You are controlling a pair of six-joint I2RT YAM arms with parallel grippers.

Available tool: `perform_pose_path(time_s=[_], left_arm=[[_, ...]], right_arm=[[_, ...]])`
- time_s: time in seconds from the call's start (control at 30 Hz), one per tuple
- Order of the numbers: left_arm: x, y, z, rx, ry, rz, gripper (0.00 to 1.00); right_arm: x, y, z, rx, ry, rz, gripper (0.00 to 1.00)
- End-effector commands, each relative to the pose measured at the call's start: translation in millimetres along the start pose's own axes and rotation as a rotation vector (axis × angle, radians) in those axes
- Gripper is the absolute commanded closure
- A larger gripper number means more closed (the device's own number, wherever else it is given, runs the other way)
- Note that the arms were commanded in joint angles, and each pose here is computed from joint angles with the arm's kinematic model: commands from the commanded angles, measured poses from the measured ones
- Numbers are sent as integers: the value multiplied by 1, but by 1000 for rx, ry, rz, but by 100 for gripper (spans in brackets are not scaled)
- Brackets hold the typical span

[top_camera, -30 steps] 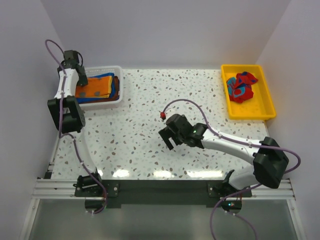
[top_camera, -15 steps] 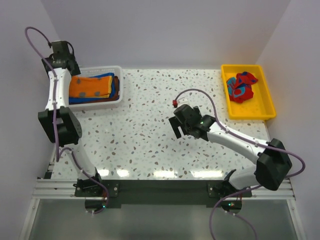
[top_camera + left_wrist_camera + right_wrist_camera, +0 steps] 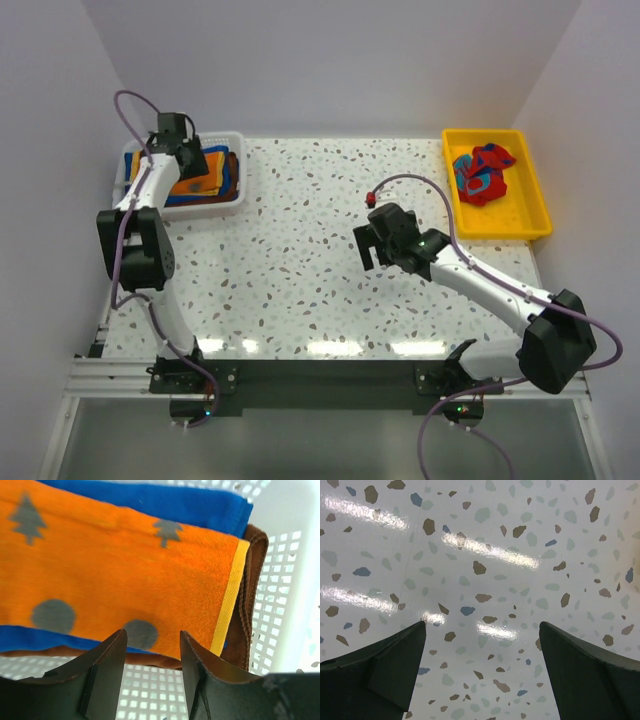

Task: Fold and stack the towels
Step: Neatly place the folded towel into the bin

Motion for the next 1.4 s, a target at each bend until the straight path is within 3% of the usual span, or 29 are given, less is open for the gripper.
perform_pose_path(time_s=[0.0, 0.2, 0.37, 0.6, 0.7, 0.73, 0.83, 1.27, 1.37], left_arm=[[-24, 14, -2, -45, -30, 69, 49], [-50, 46, 38, 85, -28, 98, 54], [-50, 22, 30, 33, -48, 106, 49], [-38, -72, -22, -183, -50, 121, 28], [-34, -114, -31, -263, -34, 143, 17], [-30, -137, -34, -311, -28, 152, 8], [-25, -164, -25, -353, -15, 164, 0], [18, -311, 50, -615, -39, 123, 0], [37, -357, 85, -739, -79, 74, 0]], right_arm=[[2, 0, -2, -27, 41, -39, 2], [0, 5, 2, -14, 45, -35, 2], [-1, 5, -1, -25, 55, -36, 2], [-7, -9, -18, -80, 85, -11, 2], [-12, -16, -23, -103, 107, 13, 1], [-15, -22, -26, -117, 120, 24, 1], [-22, -35, -35, -157, 161, 54, 1], [-89, -129, -66, -509, 392, 310, 1], [-110, -157, -57, -605, 434, 339, 1]])
Point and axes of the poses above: each gripper's point midway between its finger pads, its own y axis out along the fingers, its own x axis along the line the jaws close on, z = x × y, the point moved 7 cm from there along -y, back along the fingers, and after that the axes turned 8 degrees about y, right-handed, at the moved point
